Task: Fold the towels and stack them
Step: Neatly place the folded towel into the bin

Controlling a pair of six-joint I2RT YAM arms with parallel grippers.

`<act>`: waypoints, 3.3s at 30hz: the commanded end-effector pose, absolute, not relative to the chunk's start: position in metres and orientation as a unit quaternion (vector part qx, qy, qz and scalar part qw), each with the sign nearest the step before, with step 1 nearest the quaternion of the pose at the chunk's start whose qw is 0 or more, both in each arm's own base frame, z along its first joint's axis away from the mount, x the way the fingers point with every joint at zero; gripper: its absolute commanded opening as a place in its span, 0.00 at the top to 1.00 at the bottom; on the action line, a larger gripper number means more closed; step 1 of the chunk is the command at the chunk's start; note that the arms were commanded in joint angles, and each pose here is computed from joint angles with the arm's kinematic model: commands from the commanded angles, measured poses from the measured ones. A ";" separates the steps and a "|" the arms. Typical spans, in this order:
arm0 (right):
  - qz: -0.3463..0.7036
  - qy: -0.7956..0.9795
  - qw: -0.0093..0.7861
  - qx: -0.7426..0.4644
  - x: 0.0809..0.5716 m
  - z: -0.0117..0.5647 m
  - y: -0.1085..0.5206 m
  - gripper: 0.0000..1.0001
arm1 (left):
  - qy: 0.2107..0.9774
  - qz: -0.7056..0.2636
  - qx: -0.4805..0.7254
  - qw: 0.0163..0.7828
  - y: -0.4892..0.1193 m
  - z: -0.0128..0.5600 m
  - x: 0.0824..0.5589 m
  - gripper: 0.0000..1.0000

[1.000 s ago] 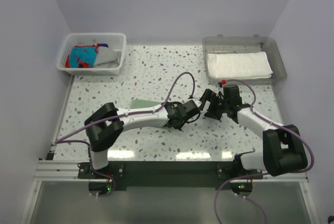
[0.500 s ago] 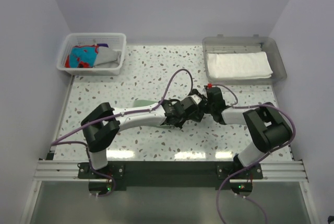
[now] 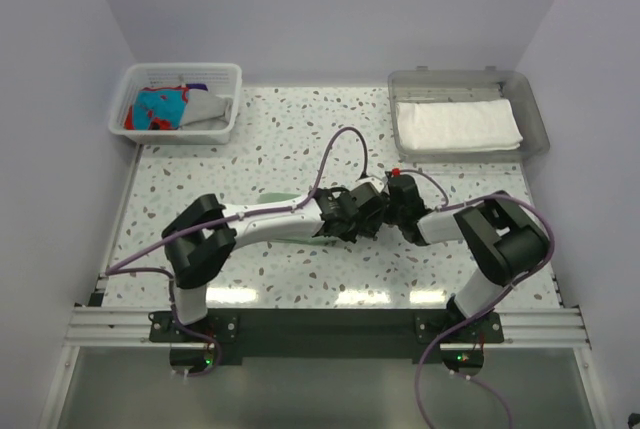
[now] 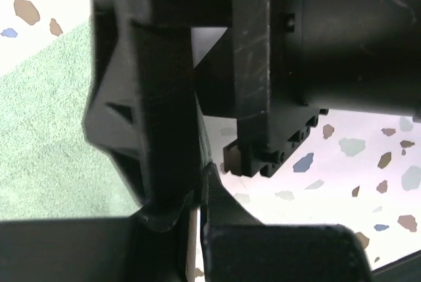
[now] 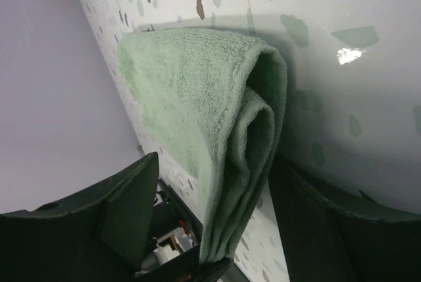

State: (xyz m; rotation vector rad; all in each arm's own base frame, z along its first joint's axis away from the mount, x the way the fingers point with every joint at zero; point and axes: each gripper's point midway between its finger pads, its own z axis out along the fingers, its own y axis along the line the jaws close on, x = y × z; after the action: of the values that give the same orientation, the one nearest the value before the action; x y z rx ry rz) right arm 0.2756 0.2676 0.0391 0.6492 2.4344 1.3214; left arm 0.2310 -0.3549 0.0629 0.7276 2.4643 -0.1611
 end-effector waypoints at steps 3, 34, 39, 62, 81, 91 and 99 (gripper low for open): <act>0.409 0.873 0.125 0.234 0.265 0.007 0.260 0.44 | 0.920 -0.091 0.239 0.298 -0.378 0.071 0.243 0.97; 0.185 0.949 0.249 -0.054 0.408 0.139 0.179 1.00 | 0.908 -0.017 0.053 0.415 -0.132 0.182 0.355 0.00; 0.114 0.946 0.297 -0.065 0.468 0.190 0.133 1.00 | 0.919 0.012 0.023 0.394 -0.100 0.140 0.350 0.00; -0.032 0.926 0.367 -0.076 0.557 0.185 -0.053 1.00 | 0.938 0.072 0.008 0.340 -0.076 0.082 0.350 0.00; -0.097 0.927 0.359 -0.048 0.570 0.155 -0.119 1.00 | 0.945 0.079 0.018 0.316 -0.077 0.062 0.351 0.00; -0.179 0.924 0.337 0.016 0.564 0.122 -0.155 1.00 | 0.946 0.077 0.020 0.314 -0.078 0.061 0.351 0.00; -0.241 0.912 0.328 0.055 0.568 0.109 -0.182 0.51 | 0.947 0.072 0.023 0.314 -0.080 0.060 0.351 0.00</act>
State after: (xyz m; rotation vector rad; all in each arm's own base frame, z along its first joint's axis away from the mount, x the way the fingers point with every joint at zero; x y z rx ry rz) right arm 0.5586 -0.1609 0.0957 0.0549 2.4690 -0.5102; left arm 0.3407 -0.0786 0.0564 0.0633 2.5303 0.2060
